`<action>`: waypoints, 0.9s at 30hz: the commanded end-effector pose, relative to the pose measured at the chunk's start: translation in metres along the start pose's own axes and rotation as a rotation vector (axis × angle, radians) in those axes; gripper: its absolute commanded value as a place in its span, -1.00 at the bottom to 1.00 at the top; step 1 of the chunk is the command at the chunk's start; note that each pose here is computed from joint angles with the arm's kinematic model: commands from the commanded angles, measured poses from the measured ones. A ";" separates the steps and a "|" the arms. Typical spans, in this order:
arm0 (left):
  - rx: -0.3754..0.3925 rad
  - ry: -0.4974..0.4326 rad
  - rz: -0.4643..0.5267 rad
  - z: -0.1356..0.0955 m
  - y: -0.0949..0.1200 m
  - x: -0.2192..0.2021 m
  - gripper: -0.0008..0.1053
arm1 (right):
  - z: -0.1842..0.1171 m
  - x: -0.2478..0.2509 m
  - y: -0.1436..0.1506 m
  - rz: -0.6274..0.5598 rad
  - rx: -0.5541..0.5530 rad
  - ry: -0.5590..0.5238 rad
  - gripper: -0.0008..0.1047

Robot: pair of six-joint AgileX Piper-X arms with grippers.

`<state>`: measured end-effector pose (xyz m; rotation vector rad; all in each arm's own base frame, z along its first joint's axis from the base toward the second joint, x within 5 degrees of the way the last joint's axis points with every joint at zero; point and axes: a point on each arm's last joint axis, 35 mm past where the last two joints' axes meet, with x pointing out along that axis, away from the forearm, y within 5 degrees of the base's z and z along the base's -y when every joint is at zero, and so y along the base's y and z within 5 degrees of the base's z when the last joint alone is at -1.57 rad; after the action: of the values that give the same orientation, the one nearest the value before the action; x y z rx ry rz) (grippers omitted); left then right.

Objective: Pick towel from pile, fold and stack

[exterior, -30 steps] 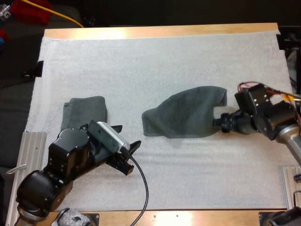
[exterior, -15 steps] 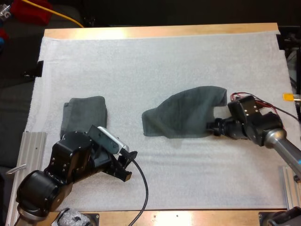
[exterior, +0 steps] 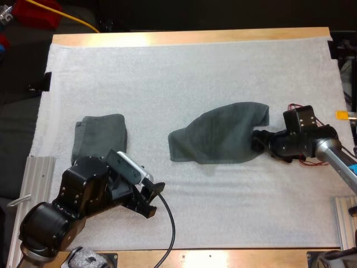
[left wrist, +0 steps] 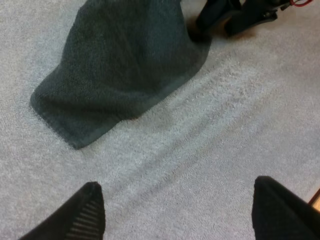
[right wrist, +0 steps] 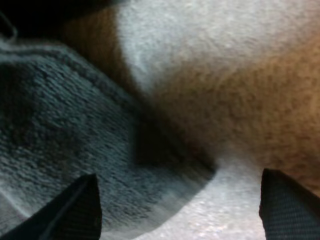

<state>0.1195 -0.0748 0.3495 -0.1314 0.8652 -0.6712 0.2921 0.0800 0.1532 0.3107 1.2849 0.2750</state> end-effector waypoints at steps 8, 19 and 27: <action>-0.002 -0.012 -0.013 0.002 -0.002 -0.002 0.16 | -0.003 0.021 -0.005 0.077 0.027 0.075 0.24; -0.002 -0.012 -0.013 0.002 -0.002 -0.002 0.16 | -0.005 0.040 -0.009 0.163 0.087 0.136 0.23; -0.002 -0.012 -0.013 0.002 -0.002 -0.002 0.16 | -0.005 0.040 -0.010 0.128 0.097 0.126 -0.24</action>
<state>0.1195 -0.0748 0.3495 -0.1314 0.8652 -0.6712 0.3036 0.0844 0.1273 0.4604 1.3507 0.3481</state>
